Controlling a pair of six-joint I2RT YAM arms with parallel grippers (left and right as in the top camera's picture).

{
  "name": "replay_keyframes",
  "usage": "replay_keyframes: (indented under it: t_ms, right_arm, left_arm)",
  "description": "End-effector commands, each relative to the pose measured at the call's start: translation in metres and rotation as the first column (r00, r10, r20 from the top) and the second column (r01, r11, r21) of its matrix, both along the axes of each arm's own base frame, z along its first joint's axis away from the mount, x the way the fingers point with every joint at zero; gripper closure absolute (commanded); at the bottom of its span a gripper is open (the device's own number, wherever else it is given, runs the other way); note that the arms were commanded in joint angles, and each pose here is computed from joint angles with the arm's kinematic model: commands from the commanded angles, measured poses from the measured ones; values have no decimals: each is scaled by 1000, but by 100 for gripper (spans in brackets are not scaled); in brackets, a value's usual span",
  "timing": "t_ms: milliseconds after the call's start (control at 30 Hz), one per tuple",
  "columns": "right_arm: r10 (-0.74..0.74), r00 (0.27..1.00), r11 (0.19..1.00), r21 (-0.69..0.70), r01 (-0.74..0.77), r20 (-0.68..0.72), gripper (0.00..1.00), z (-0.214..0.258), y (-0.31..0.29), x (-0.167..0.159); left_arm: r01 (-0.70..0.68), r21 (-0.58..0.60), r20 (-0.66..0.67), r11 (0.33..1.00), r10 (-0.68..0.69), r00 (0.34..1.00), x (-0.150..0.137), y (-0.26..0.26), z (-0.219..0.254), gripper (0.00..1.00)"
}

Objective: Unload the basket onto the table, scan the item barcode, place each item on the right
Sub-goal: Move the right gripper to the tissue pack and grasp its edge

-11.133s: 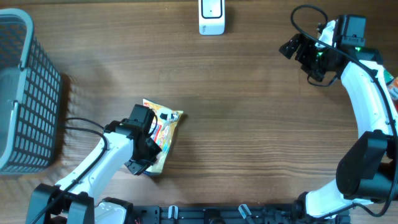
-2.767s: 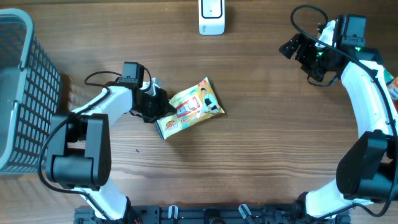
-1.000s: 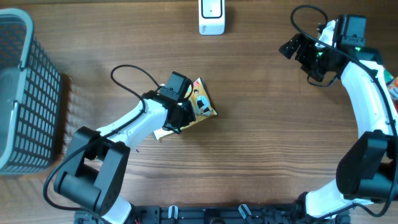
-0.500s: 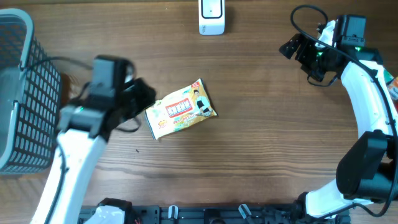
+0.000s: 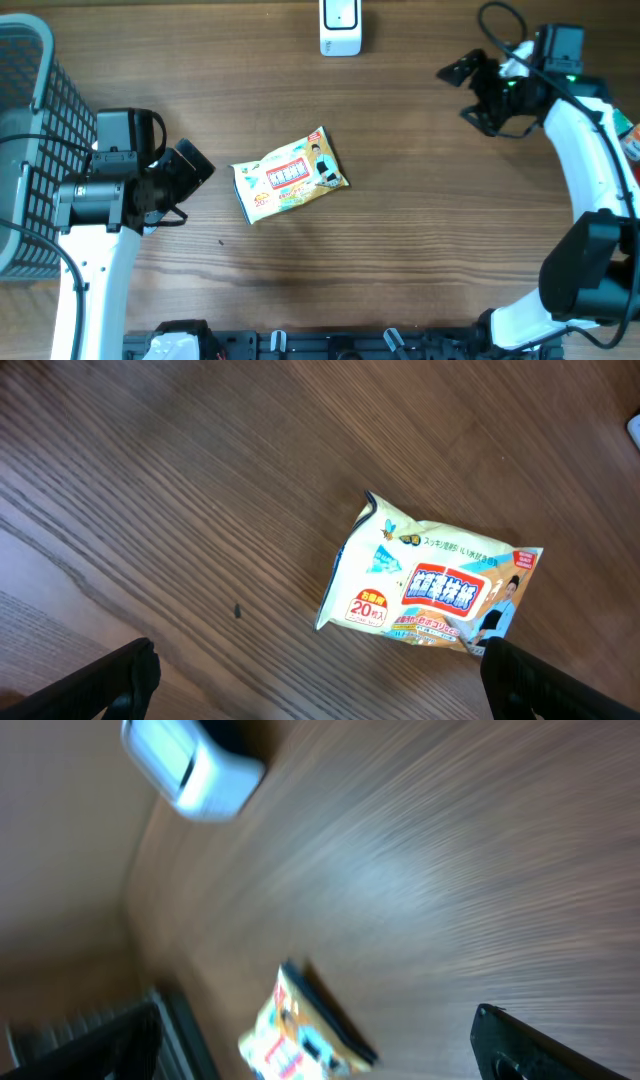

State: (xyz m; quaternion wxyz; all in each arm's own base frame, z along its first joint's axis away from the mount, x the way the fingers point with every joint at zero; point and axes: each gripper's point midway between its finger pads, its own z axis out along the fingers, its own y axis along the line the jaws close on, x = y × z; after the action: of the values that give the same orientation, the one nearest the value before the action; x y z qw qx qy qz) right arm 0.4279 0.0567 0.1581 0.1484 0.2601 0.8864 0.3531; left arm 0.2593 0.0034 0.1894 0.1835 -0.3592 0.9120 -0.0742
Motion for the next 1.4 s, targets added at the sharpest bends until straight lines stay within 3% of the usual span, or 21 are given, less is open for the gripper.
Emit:
replay_keyframes:
  t_ms: [0,133,233,367,533,667,700,733,800,833,933,1167,1367]
  right_arm:
    - [394,915,919,-74,-388,89,1,-2,75,-35]
    - [550,833,779,-329,-534,-49,0,-46,130,-61]
    - [625,775,682,-420,-599,-92,0,-72,167,-73]
    - [687,714,642,-345,-684,-135,0,-109,209,-93]
    - [698,681,628,-268,-731,-221,0,-155,214,-104]
    - [722,659,632,-187,-752,-210,0,-162,226,-111]
    - [731,654,633,-163,-756,-193,3,-162,231,-111]
    - [736,652,635,-148,-758,-181,14,-163,235,-111]
    - [733,654,635,-158,-756,-186,45,-166,233,-109]
    - [728,659,637,-168,-752,-191,55,-167,232,-108]
    - [673,702,666,-222,-712,-232,96,-173,220,-101]
    - [625,732,699,-223,-679,-272,96,-141,183,-85]
    - [494,816,731,-364,-577,-300,96,-75,94,-65]
  left_arm:
    - [-8,17,-14,1000,8,1000,-1,4,-4,0]
    - [-8,17,-14,1000,8,1000,-1,4,-4,0]
    - [-8,17,-14,1000,8,1000,-1,4,-4,0]
    - [-8,17,-14,1000,8,1000,-1,4,-4,0]
    - [-8,17,-14,1000,8,1000,-1,4,-4,0]
    - [-8,17,-14,1000,8,1000,-1,4,-4,0]
    - [-8,17,-14,1000,8,1000,-1,4,-4,0]
    - [-8,17,-14,1000,8,1000,-1,4,-4,0]
    - [-8,17,-14,1000,8,1000,-1,4,-4,0]
    - [-8,17,-14,1000,8,1000,-1,4,-4,0]
    - [-8,17,-14,1000,8,1000,-1,4,-4,0]
    - [-8,17,-14,1000,8,1000,-1,4,-4,0]
    - [-8,17,-14,1000,8,1000,-1,4,-4,0]
